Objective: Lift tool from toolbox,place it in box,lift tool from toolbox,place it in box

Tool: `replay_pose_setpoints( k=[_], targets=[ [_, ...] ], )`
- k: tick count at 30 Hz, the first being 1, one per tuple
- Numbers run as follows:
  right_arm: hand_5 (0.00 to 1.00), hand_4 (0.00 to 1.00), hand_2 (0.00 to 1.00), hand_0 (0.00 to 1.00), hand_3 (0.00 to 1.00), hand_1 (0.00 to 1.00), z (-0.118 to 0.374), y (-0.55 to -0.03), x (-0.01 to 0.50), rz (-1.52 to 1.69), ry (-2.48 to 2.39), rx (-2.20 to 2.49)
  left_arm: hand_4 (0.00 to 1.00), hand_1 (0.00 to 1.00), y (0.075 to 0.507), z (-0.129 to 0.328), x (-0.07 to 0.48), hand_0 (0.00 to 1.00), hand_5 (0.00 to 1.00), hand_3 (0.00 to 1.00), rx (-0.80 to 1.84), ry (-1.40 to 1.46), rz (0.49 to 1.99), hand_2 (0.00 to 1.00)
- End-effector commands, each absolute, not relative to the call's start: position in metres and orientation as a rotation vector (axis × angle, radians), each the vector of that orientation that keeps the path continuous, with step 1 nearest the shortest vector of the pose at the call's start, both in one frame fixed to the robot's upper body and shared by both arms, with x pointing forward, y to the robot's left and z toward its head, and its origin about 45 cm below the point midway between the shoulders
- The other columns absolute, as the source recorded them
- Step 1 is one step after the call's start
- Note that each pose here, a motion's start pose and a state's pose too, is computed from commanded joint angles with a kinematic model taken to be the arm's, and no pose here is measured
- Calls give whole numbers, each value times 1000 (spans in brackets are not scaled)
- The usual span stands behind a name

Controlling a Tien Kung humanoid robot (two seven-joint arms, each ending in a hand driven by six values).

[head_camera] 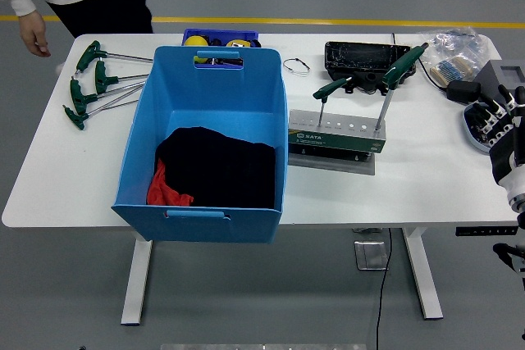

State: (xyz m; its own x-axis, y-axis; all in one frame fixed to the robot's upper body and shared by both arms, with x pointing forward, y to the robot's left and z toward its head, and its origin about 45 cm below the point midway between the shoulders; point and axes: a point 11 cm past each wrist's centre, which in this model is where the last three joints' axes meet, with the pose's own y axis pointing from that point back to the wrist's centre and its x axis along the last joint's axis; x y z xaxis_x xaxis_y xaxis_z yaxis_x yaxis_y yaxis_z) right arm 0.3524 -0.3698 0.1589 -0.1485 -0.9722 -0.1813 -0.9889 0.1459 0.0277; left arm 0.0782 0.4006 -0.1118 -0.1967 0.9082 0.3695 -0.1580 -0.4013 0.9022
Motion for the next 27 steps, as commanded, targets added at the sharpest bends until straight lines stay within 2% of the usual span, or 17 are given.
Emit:
replay_pose_setpoints(
  k=[9,15,18,19,24,25,27],
  targets=[
    [998,998,940,998,967,924,165,-371,353,138,2314,-1985,713,817,400,-112,78,757,655,717,1255,959,1710,823],
    [998,998,948,998,973,938,191,-378,357,-151,2401,-2032,713,815,400,-112,79,757,654,716,1255,958,1708,821],
    [998,998,948,998,973,938,215,-383,362,-408,2444,-2096,713,815,400,-112,80,757,654,716,1254,957,1709,821],
    [784,998,962,998,984,964,221,-383,364,-495,2449,-2124,714,815,400,-112,80,757,654,716,1253,956,1709,821],
    [784,998,962,998,984,964,265,-370,372,-1038,2329,-2318,714,815,400,-111,82,757,654,716,1252,952,1708,821],
    [642,998,960,998,979,959,272,-366,373,-1155,2286,-2353,714,814,401,-111,83,757,652,716,1252,951,1708,822],
    [642,998,960,998,979,959,286,-359,376,-1400,2197,-2401,714,814,401,-111,84,757,652,716,1252,950,1708,822]
  ],
)
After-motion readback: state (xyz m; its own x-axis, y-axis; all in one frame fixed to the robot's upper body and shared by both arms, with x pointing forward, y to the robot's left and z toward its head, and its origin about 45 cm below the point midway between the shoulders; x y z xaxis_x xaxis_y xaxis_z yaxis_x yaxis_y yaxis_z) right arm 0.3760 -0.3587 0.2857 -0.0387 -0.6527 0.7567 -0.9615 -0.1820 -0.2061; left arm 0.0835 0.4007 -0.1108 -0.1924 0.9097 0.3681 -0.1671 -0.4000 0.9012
